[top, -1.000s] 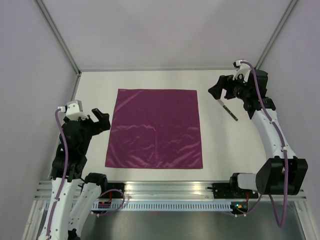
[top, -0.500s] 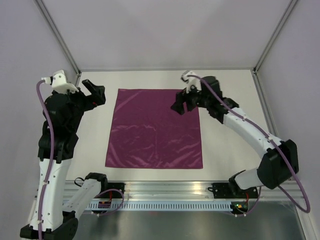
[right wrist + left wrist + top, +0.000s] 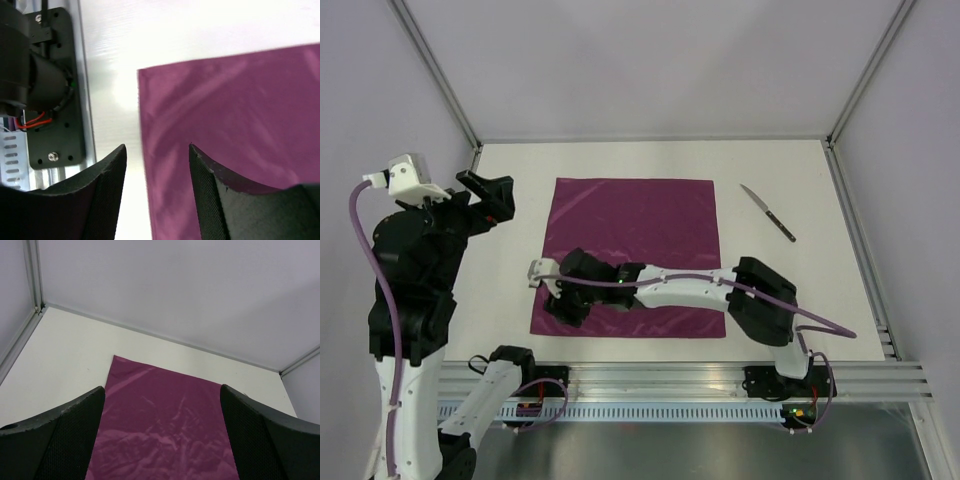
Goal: Fold the napkin, place the utensils inside, and roll it up
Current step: Fold the napkin at the center of the board.
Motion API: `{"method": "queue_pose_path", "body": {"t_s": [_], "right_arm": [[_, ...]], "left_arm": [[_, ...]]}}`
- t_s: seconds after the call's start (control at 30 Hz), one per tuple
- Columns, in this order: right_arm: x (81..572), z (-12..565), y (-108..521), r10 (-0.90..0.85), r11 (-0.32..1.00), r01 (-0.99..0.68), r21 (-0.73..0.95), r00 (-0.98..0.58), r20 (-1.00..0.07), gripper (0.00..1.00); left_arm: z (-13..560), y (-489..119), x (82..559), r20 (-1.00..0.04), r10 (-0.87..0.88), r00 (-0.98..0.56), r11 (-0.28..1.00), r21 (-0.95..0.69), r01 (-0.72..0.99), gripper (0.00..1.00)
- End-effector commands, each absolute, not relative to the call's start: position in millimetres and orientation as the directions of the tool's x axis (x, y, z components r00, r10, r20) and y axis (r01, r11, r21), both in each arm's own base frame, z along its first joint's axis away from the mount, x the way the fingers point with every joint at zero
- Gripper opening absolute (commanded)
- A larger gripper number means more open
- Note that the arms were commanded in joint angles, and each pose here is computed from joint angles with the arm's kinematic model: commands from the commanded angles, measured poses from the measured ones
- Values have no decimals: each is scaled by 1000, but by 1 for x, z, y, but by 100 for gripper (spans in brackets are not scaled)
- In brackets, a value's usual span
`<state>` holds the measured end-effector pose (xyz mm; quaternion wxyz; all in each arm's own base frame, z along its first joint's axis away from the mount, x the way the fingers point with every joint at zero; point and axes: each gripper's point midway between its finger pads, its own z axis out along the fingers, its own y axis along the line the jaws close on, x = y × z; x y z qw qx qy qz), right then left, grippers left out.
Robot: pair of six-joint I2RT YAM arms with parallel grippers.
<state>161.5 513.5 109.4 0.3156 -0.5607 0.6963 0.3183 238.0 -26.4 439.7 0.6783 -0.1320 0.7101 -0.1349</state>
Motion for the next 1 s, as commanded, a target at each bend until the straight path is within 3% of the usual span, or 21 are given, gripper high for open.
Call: {"method": "queue_pose_path", "body": {"t_s": [0.0,0.27,0.97], "right_arm": [[155,113,548,-548,141,-990,18,-93,-832,59],[148,78,580,-536,90,-996,-26,-27,-844,53],[136,45,621,-522,58,-998,-23,-11,-853,53]], "left_arm": [[442,-15,221,-920,-390,-34,920,-388,-59,100],[443,-5,204,-927,-375,-20,923,-371,-99,100],[421,-1,207,-923,-381,-61,918,-369,-145,100]]}}
